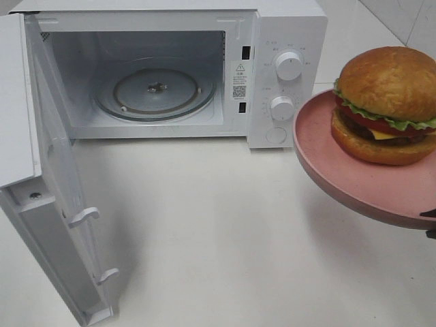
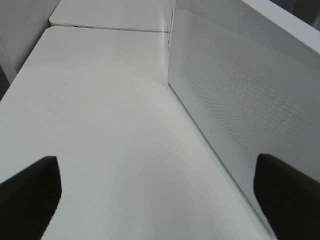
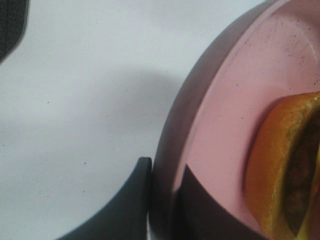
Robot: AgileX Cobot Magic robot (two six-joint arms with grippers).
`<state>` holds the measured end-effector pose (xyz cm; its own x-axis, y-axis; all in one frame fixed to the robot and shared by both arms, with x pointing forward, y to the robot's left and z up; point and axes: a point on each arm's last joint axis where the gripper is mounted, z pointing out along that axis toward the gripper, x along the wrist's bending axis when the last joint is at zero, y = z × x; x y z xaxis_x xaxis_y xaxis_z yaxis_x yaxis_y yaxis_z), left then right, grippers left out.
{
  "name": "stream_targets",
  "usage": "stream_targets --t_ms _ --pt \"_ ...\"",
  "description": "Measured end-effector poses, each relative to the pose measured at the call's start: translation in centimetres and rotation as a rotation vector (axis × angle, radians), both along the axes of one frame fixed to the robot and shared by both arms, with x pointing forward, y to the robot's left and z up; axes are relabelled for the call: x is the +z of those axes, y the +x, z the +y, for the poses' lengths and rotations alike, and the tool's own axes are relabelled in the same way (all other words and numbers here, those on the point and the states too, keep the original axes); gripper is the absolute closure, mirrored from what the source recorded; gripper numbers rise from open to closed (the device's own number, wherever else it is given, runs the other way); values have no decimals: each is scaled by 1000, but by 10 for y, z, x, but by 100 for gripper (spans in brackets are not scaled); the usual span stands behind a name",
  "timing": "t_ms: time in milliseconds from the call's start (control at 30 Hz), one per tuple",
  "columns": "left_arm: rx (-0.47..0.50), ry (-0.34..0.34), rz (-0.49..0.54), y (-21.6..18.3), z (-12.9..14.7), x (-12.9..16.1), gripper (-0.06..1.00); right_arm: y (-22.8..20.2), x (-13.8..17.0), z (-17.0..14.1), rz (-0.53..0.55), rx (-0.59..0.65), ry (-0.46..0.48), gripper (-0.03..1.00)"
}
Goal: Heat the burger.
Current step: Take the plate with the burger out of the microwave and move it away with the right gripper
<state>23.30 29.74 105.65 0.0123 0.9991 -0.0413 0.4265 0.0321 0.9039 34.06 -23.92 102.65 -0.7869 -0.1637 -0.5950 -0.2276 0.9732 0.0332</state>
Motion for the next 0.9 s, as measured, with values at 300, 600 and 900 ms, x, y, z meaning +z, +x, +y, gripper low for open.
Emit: stream_targets --t_ms 300,600,900 --pt "0 0 0 0 0 0 -5 0 0 -17 2 -263 -19 90" --pt "0 0 0 0 0 0 -5 3 3 -27 -41 -474 1 90" --pt "0 0 0 0 0 0 -5 0 1 -38 -34 -665 -27 90"
